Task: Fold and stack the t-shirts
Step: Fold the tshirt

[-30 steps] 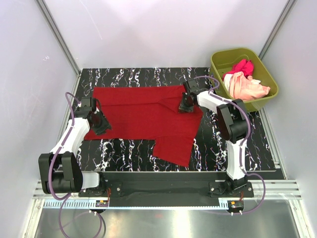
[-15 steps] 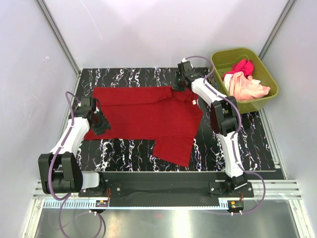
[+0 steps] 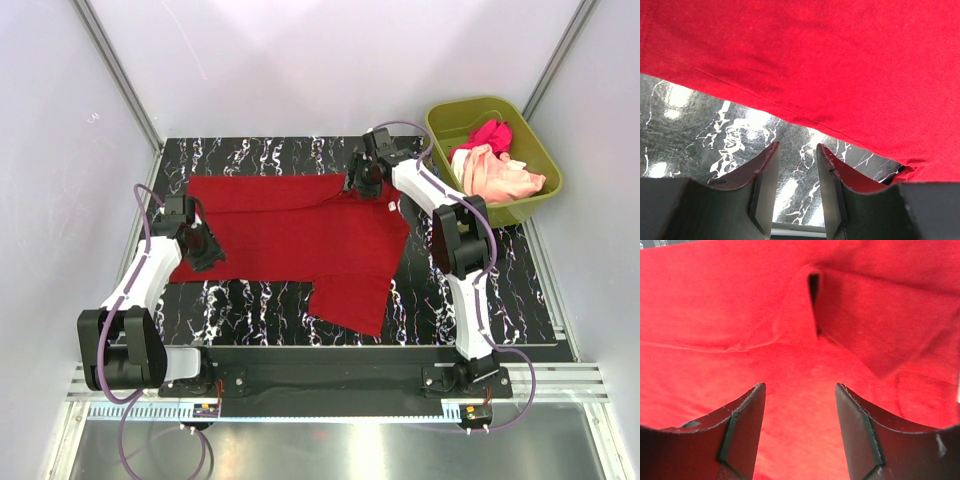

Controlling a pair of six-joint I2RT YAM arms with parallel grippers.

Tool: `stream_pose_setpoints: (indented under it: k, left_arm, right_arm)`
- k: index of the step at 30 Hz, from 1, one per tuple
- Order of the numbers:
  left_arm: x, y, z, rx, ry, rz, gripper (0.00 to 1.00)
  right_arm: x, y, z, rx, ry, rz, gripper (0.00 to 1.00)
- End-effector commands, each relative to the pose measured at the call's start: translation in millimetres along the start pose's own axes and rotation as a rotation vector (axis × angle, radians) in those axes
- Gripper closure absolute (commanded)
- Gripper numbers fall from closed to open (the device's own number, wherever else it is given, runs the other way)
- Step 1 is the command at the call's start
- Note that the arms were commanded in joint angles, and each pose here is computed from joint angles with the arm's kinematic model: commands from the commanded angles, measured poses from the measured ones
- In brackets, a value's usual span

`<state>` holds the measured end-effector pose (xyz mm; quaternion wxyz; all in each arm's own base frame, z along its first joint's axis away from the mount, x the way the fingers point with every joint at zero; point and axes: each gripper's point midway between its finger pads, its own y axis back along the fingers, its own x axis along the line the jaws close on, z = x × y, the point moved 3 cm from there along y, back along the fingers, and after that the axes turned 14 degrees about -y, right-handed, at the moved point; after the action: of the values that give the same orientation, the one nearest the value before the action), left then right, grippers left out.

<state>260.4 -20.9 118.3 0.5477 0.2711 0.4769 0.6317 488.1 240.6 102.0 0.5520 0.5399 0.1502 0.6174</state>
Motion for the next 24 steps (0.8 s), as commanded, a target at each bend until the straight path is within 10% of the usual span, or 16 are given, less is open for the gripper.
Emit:
stream_pose_setpoints:
  k: [1,14,24]
  left_arm:
    - [-9.3,-0.7,7.9,-0.028,-0.02,-0.044,0.6]
    - [-9.8,0.9,5.6,-0.027,-0.034,-0.053,0.6]
    - [-10.2,-3.4,5.7,-0.013,-0.039,-0.058,0.6]
  right_arm:
    - [25.5,14.9,16.9,0.0,-0.077,0.144,0.36]
    - [16.7,-23.8,18.0,0.031,-0.078,0.106,0.82]
    - [2.6,-31.3,16.1,0.038,-0.097,0.077,0.78]
